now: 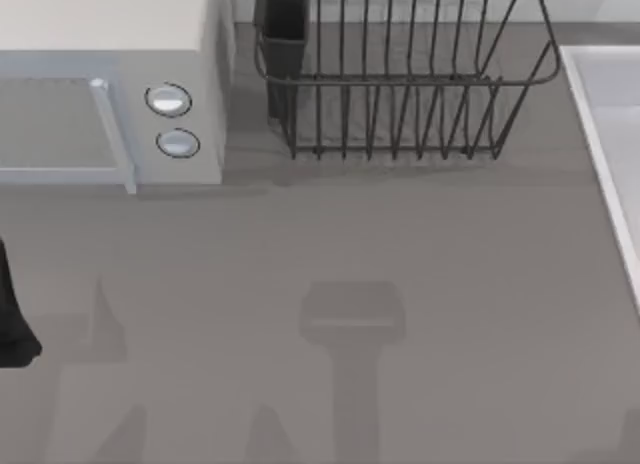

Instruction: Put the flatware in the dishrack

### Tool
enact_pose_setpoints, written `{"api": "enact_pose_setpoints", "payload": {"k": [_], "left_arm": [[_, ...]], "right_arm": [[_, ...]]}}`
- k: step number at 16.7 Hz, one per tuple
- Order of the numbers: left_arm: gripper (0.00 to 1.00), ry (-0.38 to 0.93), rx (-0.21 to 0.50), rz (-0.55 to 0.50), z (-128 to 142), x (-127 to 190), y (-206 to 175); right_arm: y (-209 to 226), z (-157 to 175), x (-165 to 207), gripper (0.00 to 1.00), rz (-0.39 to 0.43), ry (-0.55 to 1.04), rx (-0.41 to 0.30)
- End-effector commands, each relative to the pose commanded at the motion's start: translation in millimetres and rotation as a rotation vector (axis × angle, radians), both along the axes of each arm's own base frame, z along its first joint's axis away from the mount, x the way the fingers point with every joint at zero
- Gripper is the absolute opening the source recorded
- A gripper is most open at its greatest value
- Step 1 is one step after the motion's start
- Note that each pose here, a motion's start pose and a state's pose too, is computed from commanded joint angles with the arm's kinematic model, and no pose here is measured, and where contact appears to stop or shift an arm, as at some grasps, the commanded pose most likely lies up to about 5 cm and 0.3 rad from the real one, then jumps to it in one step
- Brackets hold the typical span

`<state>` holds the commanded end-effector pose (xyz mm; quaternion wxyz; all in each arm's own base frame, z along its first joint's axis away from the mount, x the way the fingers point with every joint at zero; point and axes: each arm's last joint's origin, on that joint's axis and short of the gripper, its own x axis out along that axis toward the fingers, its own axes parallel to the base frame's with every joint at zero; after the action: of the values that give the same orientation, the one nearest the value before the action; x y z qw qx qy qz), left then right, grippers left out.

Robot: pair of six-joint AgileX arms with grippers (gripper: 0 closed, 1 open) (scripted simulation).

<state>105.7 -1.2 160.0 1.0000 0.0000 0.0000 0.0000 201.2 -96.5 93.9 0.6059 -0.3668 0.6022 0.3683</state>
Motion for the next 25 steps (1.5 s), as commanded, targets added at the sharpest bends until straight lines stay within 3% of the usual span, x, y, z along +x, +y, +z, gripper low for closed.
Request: {"api": "enact_pose_setpoints", "payload": {"k": [4, 17, 25], "left_arm": [[1.00, 0.000, 0.000, 0.000, 0.0, 0.0, 0.0], [1.00, 0.000, 0.000, 0.000, 0.0, 0.0, 0.0], [1.00, 0.000, 0.000, 0.000, 0.0, 0.0, 0.0]], "right_arm": [[0.1, -0.8, -0.3, 1.00, 0.000, 0.001, 0.000], [0.1, -0.8, -0.3, 0.02, 0.000, 0.001, 0.000], [0.1, -0.8, -0.3, 0.00, 0.000, 0.001, 0.000]]}}
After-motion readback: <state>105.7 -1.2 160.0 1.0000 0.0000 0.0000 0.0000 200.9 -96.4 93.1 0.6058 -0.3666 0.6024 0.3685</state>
